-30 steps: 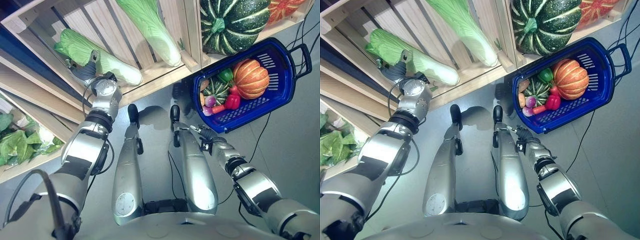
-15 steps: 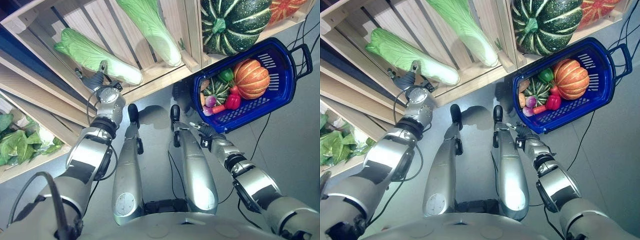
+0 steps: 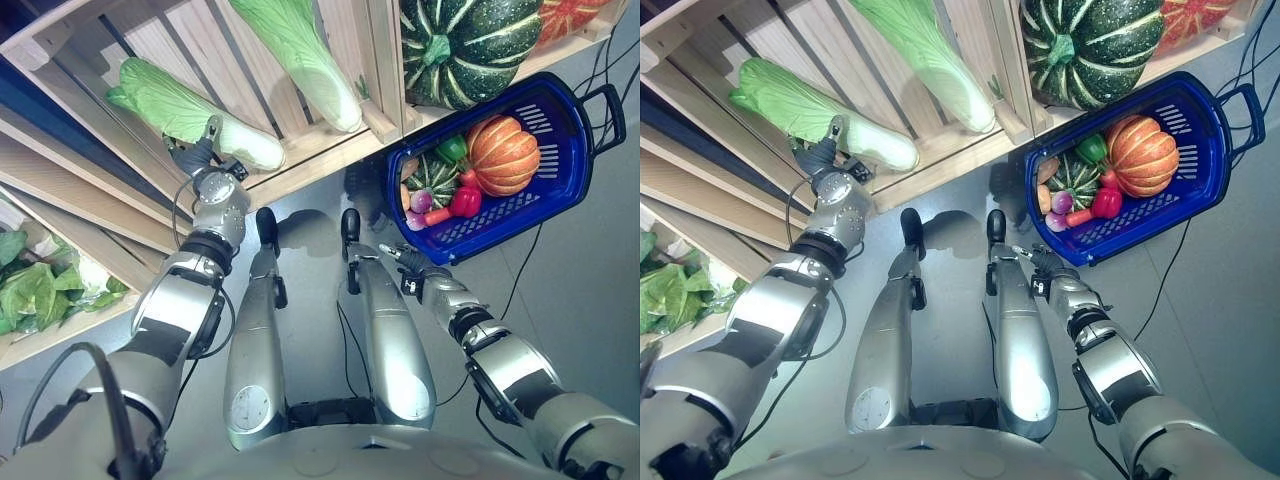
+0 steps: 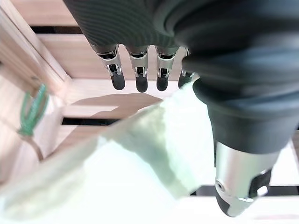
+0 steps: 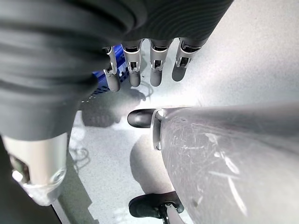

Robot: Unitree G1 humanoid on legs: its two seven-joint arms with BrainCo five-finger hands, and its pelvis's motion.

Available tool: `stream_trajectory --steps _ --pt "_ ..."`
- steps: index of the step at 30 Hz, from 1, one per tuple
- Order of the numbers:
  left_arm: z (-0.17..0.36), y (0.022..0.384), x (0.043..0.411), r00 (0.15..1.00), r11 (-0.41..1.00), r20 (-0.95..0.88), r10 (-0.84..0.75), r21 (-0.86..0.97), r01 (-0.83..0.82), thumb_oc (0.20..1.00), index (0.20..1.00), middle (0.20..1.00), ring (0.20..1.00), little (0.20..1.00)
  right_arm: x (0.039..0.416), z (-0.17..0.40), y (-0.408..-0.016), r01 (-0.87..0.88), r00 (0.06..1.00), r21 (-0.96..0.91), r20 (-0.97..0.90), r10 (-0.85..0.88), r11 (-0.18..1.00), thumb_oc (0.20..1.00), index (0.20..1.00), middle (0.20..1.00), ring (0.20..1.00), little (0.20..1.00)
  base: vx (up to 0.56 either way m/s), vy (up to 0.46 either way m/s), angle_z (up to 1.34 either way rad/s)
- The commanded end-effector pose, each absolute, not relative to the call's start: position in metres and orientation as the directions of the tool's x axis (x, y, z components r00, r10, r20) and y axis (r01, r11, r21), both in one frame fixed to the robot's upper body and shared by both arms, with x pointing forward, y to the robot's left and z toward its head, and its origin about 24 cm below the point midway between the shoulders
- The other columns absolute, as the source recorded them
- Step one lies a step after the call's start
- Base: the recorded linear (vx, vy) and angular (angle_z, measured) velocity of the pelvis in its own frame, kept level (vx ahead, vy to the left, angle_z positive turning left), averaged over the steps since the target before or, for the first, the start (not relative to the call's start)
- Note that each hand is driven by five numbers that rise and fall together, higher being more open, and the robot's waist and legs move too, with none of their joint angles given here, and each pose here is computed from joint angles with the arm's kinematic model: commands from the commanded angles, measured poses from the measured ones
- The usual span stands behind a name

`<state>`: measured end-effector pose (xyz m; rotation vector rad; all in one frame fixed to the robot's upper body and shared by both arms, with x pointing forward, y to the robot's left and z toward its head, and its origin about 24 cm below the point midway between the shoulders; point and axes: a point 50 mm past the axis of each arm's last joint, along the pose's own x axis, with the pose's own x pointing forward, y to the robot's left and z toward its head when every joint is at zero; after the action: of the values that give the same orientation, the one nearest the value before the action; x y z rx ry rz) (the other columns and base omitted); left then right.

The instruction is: Pick up fruits and vegetables into the basket

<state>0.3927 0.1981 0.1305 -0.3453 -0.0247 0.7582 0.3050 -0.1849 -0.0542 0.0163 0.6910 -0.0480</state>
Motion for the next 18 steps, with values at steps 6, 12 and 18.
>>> stream_trajectory --steps 6,12,18 --pt "0.183 0.208 0.402 0.719 0.635 -0.028 0.695 -0.444 -0.632 1.000 1.000 1.000 1.000 1.000 0.292 -0.066 -0.191 0.047 0.740 -0.011 -0.671 -0.042 0.999 1.000 1.000 1.000 1.000 1.000 0.01 0.002 0.00" --pt "0.199 0.214 0.405 0.701 0.595 -0.045 0.711 -0.494 -0.635 1.000 1.000 1.000 1.000 1.000 0.291 -0.066 -0.192 0.043 0.740 -0.019 -0.671 -0.045 0.999 1.000 1.000 1.000 1.000 1.000 0.00 0.000 0.00" --pt "0.215 0.223 0.407 0.694 0.596 -0.017 0.720 -0.498 -0.630 0.561 0.561 0.561 0.561 0.561 0.291 -0.066 -0.193 0.036 0.741 -0.023 -0.670 -0.041 0.999 1.000 1.000 1.000 1.000 1.000 0.00 0.000 0.00"
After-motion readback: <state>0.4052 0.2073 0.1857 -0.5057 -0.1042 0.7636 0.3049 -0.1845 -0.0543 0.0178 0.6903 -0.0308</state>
